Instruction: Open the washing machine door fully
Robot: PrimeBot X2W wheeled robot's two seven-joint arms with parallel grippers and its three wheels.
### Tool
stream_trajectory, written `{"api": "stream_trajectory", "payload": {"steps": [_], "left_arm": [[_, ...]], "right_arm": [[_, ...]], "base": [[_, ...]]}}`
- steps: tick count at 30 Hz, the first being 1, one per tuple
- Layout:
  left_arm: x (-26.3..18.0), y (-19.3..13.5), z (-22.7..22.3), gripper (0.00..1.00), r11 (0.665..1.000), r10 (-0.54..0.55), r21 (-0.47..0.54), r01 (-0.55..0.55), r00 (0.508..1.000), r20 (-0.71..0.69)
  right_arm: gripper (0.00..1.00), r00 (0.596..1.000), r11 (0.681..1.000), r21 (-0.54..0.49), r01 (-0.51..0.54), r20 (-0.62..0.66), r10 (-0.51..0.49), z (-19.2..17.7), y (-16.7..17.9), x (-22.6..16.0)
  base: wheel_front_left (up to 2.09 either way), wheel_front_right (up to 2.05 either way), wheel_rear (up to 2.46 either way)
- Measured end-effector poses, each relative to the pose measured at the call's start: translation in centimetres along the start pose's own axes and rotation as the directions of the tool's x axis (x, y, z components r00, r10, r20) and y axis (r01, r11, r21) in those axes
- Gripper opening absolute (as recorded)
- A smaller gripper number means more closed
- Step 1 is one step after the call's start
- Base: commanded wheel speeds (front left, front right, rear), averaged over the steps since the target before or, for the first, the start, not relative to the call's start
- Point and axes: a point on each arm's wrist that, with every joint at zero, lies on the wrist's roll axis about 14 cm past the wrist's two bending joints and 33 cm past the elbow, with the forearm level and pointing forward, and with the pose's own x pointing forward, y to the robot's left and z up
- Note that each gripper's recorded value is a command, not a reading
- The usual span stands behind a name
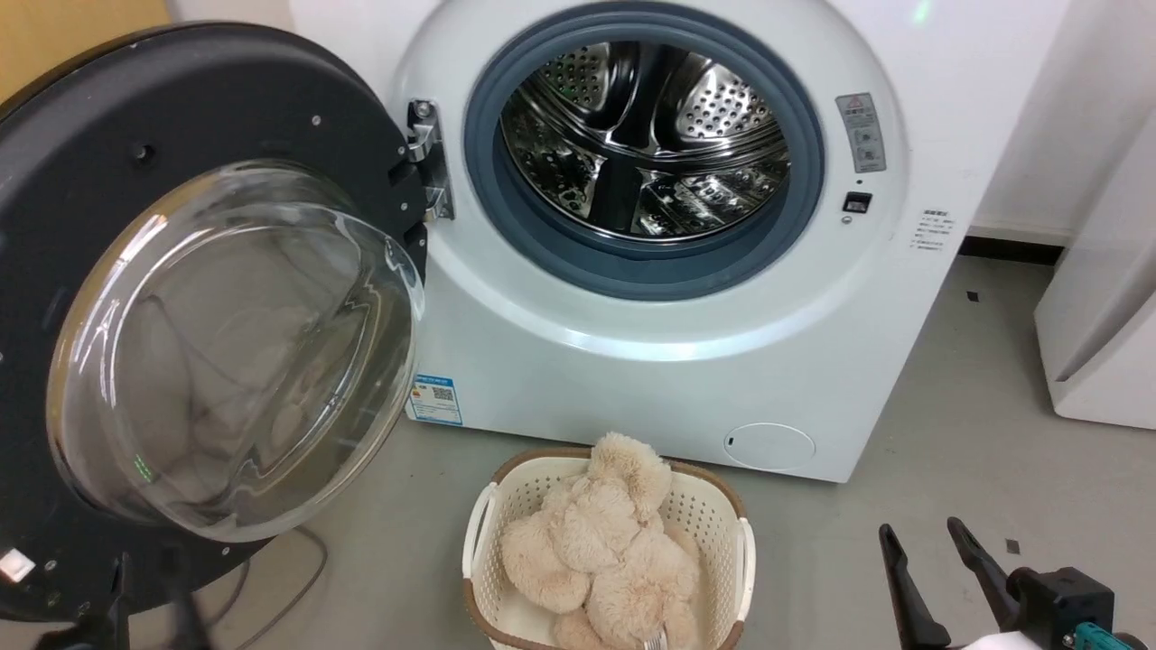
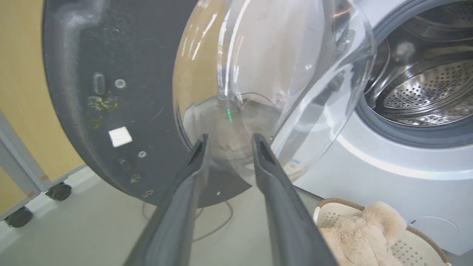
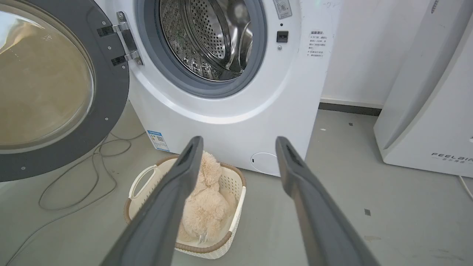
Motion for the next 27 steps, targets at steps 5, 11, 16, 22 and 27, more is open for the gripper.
{"api": "stream_trajectory", "payload": {"steps": [5,11,16,22,27], "left_arm": [[-1.2,-3.2,-0.2,1.0,0.995,-0.095,-0.011,0.095,0.995,-0.007],[-2.4,-9.4,-0.6,1.0,0.958,-0.287,-0.006,0.287,0.958,-0.007],[-2.9,-14.6,-0.6,1.0,0.899,-0.438,0.013,0.438,0.899,-0.006],[-3.0,-16.6,-1.0,1.0,0.869,-0.494,0.028,0.494,0.869,-0.023],[-3.1,-17.1,-1.3,1.0,0.857,-0.513,0.042,0.514,0.857,-0.039]], "right_arm": [[1.0,1.0,1.0,-0.002,0.011,0.018,-0.011,0.6,-0.2,-0.4],[1.0,0.998,0.999,-0.01,0.052,0.023,-0.052,0.9,-1.4,-1.3],[1.0,0.994,0.994,-0.022,0.104,0.03,-0.103,1.2,-2.8,-2.5],[1.0,0.99,0.991,-0.017,0.135,0.033,-0.135,1.3,-3.5,-3.4],[1.0,0.988,0.989,-0.014,0.15,0.033,-0.149,1.3,-3.9,-3.7]], "base": [[0.0,0.0,0.0],[0.0,0.0,0.0],[0.0,0.0,0.0],[0.0,0.0,0.0],[0.0,0.0,0.0]]}}
